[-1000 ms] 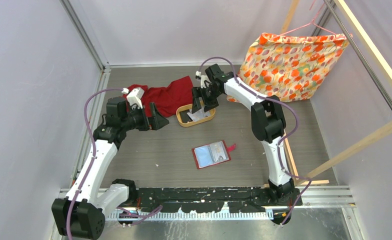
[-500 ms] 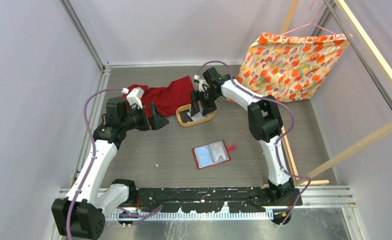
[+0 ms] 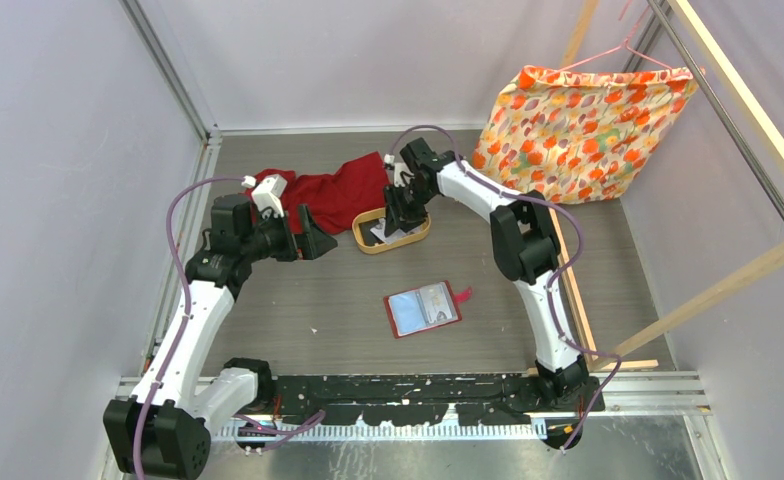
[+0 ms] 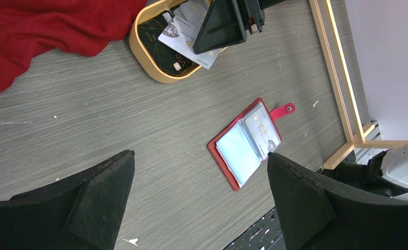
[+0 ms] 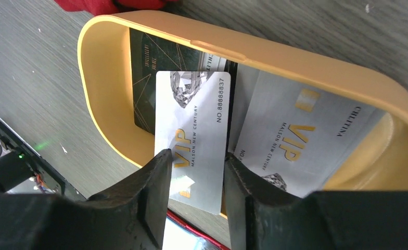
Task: Put the credit cards into the card holder
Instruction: Pick up the credit card from the storage box.
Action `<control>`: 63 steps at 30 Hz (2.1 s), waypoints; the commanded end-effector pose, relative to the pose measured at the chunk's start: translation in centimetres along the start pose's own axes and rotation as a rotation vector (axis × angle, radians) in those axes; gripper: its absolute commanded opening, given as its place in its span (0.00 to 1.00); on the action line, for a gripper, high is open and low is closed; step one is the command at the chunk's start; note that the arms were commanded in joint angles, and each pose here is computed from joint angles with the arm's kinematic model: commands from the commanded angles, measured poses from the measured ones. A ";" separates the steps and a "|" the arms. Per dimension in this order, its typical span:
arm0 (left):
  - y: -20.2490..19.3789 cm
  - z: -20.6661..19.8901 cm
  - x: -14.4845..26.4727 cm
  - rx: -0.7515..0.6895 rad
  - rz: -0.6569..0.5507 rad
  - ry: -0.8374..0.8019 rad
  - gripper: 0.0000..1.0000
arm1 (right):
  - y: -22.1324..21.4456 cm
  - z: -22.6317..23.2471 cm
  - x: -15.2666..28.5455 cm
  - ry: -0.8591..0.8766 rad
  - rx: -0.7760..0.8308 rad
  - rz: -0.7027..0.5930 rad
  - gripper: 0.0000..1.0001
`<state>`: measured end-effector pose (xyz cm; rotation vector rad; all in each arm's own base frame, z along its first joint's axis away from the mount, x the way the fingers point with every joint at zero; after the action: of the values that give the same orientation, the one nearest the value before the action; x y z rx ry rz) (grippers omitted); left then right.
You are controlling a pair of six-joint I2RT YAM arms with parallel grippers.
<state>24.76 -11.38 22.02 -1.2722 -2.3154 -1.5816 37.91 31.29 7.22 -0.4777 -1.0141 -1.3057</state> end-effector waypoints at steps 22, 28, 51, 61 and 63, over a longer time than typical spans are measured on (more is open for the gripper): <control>1.0 -0.6 0.4 -0.023 -0.054 -0.036 1.00 | 2.9 4.6 6.1 0.142 0.061 -0.128 0.01; 1.4 -1.6 0.6 -0.041 -0.077 -0.104 0.98 | 2.1 6.7 9.4 0.213 0.175 -0.143 0.01; -0.2 -14.7 2.1 0.030 -0.475 -0.649 0.97 | -12.0 6.6 22.8 0.660 0.530 -0.381 0.02; -2.4 -17.9 -2.6 0.101 -0.500 -0.647 0.89 | -12.0 6.9 23.5 0.754 0.455 -0.406 0.01; -2.3 -18.4 -3.3 0.118 -0.504 -0.651 0.86 | -12.0 6.8 23.3 0.768 0.442 -0.391 0.01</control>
<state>17.18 -27.81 23.54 -1.6230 -3.0212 -1.2748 22.87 20.32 25.64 0.4869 -0.7483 -1.3959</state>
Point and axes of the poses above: each gripper's point midway between its finger pads, its own x axis back along the fingers, its own z axis along the line the jaws close on, y = z × x, the point moved 3 cm from there along x, back along the fingers, and after that the axes turned 5 degrees about -x, right-handed, at the moved point
